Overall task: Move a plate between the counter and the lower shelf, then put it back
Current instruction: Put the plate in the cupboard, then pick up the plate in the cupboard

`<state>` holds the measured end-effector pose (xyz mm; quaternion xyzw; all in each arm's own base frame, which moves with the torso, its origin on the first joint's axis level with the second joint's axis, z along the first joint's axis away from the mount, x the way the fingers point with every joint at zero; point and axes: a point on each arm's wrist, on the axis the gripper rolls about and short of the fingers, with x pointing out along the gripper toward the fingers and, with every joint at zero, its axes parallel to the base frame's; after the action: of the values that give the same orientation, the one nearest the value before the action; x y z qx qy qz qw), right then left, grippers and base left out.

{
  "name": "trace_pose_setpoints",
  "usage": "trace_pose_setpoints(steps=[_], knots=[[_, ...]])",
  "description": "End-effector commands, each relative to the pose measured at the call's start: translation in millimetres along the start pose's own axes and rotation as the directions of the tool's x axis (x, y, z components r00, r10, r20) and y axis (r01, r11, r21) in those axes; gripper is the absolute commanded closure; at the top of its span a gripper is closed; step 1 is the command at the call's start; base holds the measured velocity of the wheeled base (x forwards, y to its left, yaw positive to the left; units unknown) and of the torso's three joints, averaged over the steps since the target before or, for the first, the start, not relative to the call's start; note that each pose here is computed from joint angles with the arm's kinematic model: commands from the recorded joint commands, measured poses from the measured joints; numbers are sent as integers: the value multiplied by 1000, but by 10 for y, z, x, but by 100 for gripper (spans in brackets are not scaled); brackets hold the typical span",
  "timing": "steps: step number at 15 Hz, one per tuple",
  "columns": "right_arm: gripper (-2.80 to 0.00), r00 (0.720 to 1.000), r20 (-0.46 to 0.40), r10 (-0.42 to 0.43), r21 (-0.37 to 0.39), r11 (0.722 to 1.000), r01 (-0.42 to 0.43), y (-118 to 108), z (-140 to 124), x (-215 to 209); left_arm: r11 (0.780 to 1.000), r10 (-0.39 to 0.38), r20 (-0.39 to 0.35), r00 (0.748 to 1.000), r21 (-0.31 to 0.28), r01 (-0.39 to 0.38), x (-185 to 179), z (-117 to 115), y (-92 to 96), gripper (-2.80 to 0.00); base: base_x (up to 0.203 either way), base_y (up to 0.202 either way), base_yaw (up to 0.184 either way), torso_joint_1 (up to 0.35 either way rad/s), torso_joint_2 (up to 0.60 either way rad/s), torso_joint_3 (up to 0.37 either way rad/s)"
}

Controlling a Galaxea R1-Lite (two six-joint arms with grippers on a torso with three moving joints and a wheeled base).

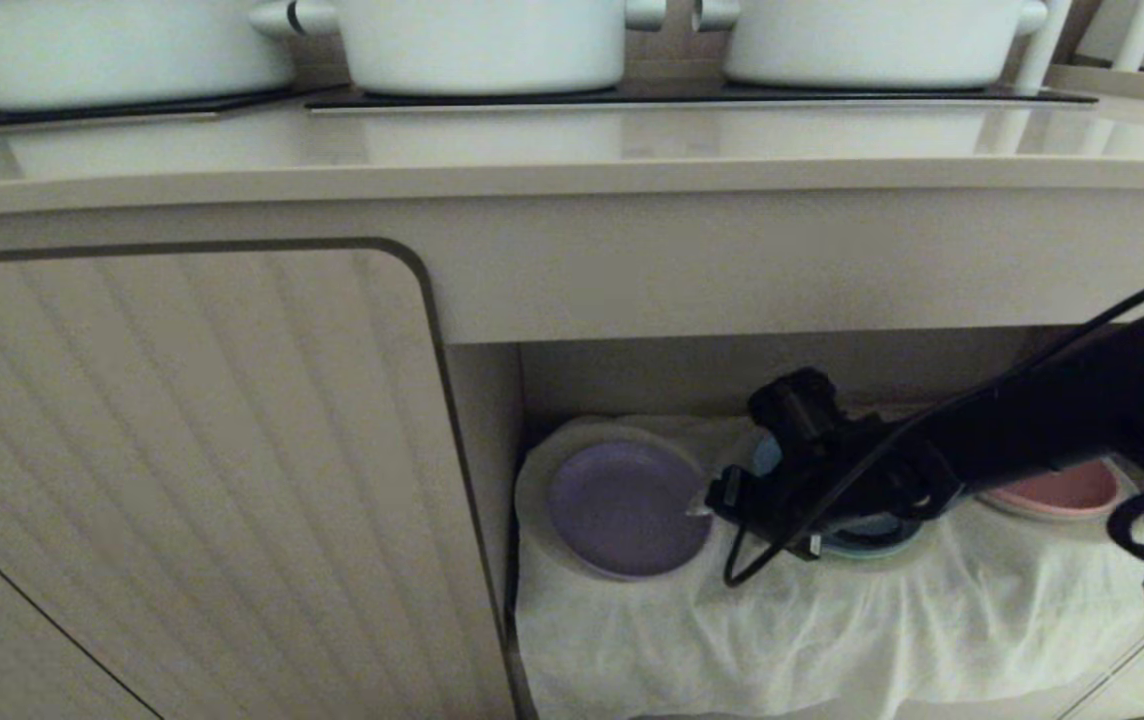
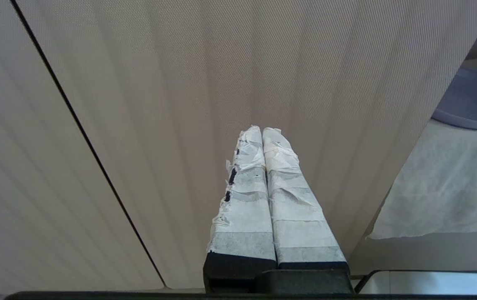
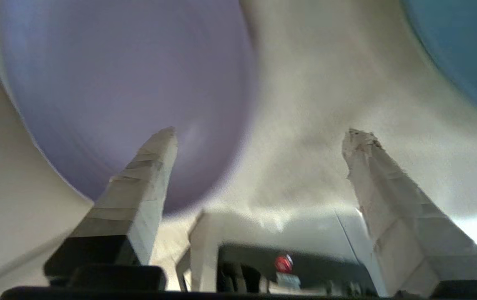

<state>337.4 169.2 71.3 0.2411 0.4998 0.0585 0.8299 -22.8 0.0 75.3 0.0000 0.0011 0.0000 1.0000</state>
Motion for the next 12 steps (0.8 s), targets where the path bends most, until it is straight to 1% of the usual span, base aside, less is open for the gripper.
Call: trace_pose_setpoints(steps=[1,3,5,8,10,11,12], knots=[[-280,1000,3,5,-2,1000,-5,-29,-54,-169,1000,0,1,1000,0,0,0,0,0,0,0,0,0,0,0,0],[-280,1000,-10,-5,-32,999,4,-92,-134,-279,1000,0,1,1000,0,0,0,0,0,0,0,0,0,0,0,0],[-280,1000,0,4,-74,997,-4,-123,-185,-475,1000,0,1,1000,0,0,0,0,0,0,0,0,0,0,0,0],[-280,1000,-21,-15,-161,987,12,-206,-311,-759,1000,0,1,1000,0,0,0,0,0,0,0,0,0,0,0,0],[-280,999,-30,-21,-198,980,15,-266,-396,-915,1000,0,1,1000,0,0,0,0,0,0,0,0,0,0,0,0],[0,999,-30,-20,-210,978,13,-298,-444,-987,1000,0,1,1000,0,0,0,0,0,0,0,0,0,0,0,0],[0,999,-34,-24,-222,975,16,-343,-498,-1047,1000,0,1,1000,0,0,0,0,0,0,0,0,0,0,0,0]])
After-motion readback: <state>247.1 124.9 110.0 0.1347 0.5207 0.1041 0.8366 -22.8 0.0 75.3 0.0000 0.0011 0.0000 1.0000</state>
